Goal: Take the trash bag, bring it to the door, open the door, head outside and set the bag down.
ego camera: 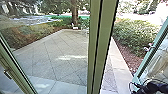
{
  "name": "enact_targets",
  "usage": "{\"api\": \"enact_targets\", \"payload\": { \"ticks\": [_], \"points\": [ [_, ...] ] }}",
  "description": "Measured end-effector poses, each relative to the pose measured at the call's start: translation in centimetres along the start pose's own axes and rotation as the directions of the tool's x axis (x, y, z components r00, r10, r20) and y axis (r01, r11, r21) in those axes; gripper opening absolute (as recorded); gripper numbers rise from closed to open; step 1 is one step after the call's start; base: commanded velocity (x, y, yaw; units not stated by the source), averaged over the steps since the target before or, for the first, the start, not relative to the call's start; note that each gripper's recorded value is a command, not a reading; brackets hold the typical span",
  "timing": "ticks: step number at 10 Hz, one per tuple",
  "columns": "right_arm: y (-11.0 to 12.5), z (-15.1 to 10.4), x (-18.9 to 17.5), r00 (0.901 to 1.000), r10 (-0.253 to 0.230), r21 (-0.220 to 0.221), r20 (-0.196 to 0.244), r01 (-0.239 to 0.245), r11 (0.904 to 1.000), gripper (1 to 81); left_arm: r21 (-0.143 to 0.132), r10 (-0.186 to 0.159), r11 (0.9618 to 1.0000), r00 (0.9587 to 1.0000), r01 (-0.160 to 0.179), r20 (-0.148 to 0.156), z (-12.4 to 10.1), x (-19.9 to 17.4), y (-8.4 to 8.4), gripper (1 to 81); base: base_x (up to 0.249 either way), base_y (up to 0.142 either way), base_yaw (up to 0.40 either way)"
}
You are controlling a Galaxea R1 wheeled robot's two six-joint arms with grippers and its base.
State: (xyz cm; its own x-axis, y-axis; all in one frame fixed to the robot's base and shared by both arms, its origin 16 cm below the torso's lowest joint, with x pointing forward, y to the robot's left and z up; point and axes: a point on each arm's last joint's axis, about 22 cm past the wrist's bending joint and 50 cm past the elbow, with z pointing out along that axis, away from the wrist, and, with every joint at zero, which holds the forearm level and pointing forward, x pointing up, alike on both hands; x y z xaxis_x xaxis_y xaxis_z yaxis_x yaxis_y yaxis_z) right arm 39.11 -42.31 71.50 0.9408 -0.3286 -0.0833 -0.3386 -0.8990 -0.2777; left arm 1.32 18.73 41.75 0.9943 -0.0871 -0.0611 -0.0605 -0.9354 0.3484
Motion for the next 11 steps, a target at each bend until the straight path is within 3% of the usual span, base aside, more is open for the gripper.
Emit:
{"api": "enact_targets", "payload": {
  "ticks": [4, 6, 9, 11],
  "points": [
    [2.0, 9.4, -11.5, 0.993, 0.028, 0.042, 0.115, -0.033, 0.9986, 81.1, 0.007, 0.002, 1.0, 1.0, -0.002, -0.001, -0.2, 0.0, -0.6, 1.0, 0.0, 0.0, 0.0],
    [3.9, 14.9, -18.1, 0.9856, 0.075, 0.042, 0.151, -0.082, 0.9957, 81.1, 0.005, 0.001, 1.0, 1.0, -0.001, -0.008, -0.1, 0.0, -0.3, 1.0, 0.0, 0.0, 0.0],
    [4.2, 20.9, -25.4, 0.9873, 0.108, 0.094, 0.116, -0.119, 0.9885, 81.1, 0.003, 0.002, 1.0, 0.9987, -0.001, -0.051, 0.1, 1.0, 0.3, 1.0, 0.0, 0.0, 0.0],
    [3.6, 24.0, -29.6, 0.9898, 0.115, 0.129, 0.085, -0.125, 0.9837, 81.1, 0.004, 0.002, 1.0, 0.9985, -0.001, -0.055, 0.1, 1.1, 0.3, 1.0, 0.0, 0.0, 0.0]
  ]
}}
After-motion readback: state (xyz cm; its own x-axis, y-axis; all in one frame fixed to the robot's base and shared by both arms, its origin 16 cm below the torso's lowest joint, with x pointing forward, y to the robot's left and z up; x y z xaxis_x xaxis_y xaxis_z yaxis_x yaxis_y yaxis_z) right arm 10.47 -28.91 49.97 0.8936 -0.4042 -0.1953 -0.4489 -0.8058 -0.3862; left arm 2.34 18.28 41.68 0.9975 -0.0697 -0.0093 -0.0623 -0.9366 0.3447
